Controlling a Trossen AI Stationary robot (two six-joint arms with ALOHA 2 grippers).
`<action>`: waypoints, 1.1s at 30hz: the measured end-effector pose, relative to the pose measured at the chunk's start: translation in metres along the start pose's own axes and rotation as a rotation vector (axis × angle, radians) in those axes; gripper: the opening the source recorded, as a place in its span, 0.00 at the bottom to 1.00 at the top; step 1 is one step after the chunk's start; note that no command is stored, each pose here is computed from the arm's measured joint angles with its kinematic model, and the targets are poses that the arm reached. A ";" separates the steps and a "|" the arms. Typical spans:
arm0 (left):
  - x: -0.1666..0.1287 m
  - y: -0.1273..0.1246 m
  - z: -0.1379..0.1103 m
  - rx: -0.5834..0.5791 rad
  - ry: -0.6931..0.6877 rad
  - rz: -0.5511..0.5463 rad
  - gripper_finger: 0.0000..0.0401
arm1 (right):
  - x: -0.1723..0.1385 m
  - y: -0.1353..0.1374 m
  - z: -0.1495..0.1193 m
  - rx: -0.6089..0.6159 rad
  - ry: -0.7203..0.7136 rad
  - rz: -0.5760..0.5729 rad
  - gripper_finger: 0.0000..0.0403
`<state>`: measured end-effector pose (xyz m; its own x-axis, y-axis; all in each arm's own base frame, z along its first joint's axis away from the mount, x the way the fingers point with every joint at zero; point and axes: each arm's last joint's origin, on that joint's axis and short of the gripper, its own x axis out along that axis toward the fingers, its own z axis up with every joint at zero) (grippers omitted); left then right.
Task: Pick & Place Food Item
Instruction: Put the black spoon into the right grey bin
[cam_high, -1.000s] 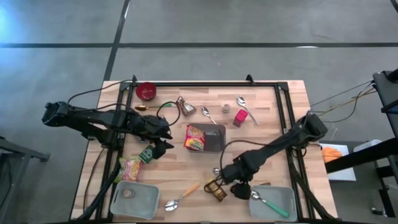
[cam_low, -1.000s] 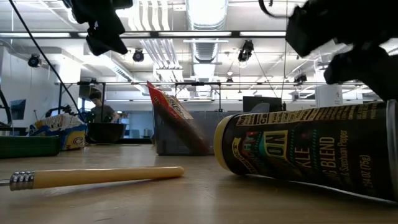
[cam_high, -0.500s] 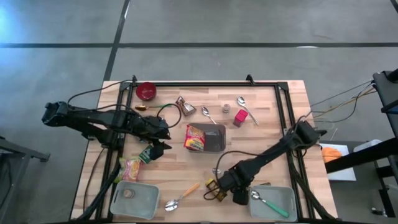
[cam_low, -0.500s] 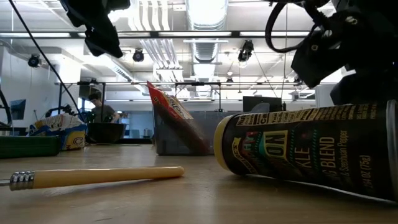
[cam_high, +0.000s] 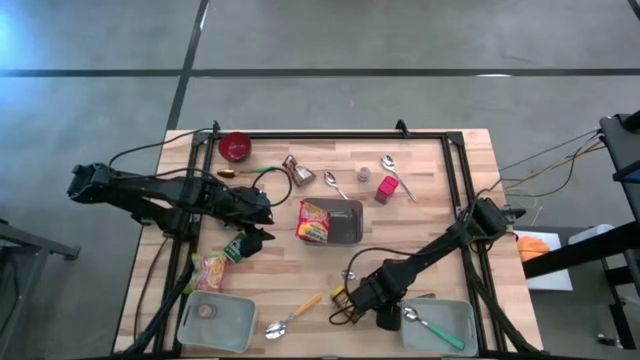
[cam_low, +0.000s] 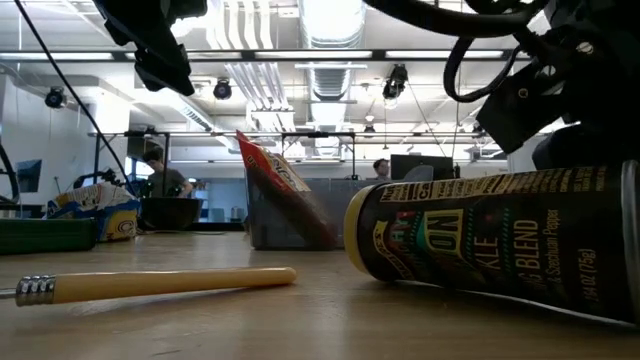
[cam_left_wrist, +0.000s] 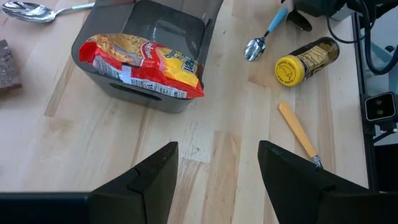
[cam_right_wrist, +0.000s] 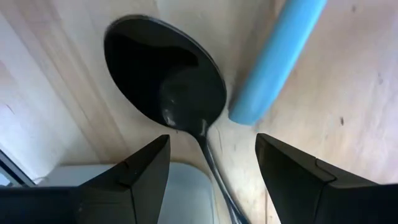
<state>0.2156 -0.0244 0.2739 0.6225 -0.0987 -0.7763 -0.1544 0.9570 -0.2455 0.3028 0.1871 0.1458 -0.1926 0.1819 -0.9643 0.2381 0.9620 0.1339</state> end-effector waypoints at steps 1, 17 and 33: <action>0.000 0.000 0.000 0.000 0.000 0.000 0.56 | 0.001 0.000 0.000 -0.001 0.003 -0.002 0.58; 0.000 0.000 0.000 0.000 0.002 0.001 0.56 | 0.008 -0.006 -0.002 -0.024 -0.001 -0.032 0.58; 0.000 0.000 0.000 0.000 0.002 0.001 0.56 | 0.011 -0.010 -0.003 -0.029 0.012 -0.049 0.32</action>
<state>0.2154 -0.0244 0.2737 0.6208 -0.0981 -0.7778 -0.1555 0.9570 -0.2448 0.2958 0.1802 0.1350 -0.2147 0.1372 -0.9670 0.2001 0.9753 0.0939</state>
